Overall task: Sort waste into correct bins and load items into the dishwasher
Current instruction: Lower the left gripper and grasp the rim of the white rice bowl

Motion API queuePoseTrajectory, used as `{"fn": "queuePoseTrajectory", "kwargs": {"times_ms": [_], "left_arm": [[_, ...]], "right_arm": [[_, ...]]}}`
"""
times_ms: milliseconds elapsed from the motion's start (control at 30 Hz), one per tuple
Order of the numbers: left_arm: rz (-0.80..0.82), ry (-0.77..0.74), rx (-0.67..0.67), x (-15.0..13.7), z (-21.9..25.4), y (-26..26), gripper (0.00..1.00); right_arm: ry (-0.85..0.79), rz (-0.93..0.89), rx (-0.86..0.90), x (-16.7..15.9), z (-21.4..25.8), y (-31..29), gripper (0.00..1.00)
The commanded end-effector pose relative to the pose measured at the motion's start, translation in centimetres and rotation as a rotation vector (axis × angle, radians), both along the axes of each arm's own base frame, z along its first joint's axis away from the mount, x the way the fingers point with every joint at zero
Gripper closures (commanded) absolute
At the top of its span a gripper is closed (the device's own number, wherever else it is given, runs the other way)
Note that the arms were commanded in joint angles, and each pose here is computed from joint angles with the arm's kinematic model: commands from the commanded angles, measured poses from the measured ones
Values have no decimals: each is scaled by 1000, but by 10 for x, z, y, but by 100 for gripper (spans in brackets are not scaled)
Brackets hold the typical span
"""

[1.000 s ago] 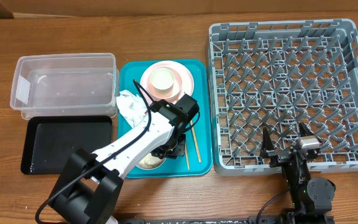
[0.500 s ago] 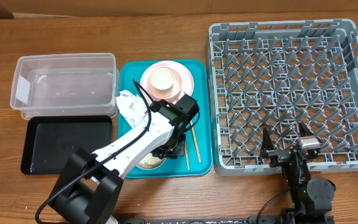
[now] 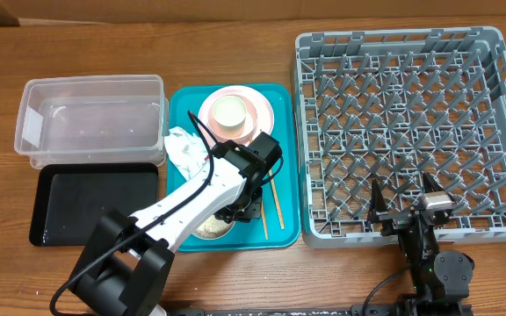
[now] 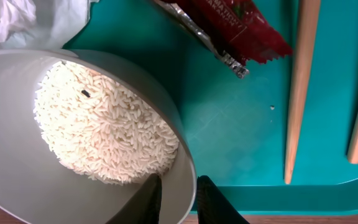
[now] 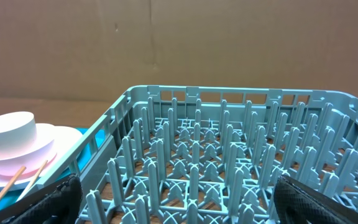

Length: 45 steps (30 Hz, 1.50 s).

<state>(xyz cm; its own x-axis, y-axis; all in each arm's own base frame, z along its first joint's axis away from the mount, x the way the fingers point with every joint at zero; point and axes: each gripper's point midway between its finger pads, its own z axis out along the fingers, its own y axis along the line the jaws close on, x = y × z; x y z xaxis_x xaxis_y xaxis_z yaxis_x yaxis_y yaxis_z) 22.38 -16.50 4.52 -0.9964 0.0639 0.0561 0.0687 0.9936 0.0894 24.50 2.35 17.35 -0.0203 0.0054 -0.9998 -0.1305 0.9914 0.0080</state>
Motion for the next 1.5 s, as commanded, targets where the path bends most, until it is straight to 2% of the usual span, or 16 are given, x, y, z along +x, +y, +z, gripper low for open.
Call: {"fn": "queuePoseTrajectory", "kwargs": {"times_ms": [0,267,1167,1333,1467], "left_arm": [[20,-9,22,-3,-4,4,78],[26,-10,23,-8,-19,8,80],[25,-16,46,-7,-18,12,83],[24,-4,56,-7,-10,13,87],[17,-6,55,-5,-6,12,82]], "right_arm": [[-4,-1,-3,0,-2,0,0],[-4,-1,-3,0,-2,0,0],[-4,-1,-3,0,-2,0,0],[-4,-1,-3,0,-2,0,0],[-4,-1,-3,0,-2,0,0]]}}
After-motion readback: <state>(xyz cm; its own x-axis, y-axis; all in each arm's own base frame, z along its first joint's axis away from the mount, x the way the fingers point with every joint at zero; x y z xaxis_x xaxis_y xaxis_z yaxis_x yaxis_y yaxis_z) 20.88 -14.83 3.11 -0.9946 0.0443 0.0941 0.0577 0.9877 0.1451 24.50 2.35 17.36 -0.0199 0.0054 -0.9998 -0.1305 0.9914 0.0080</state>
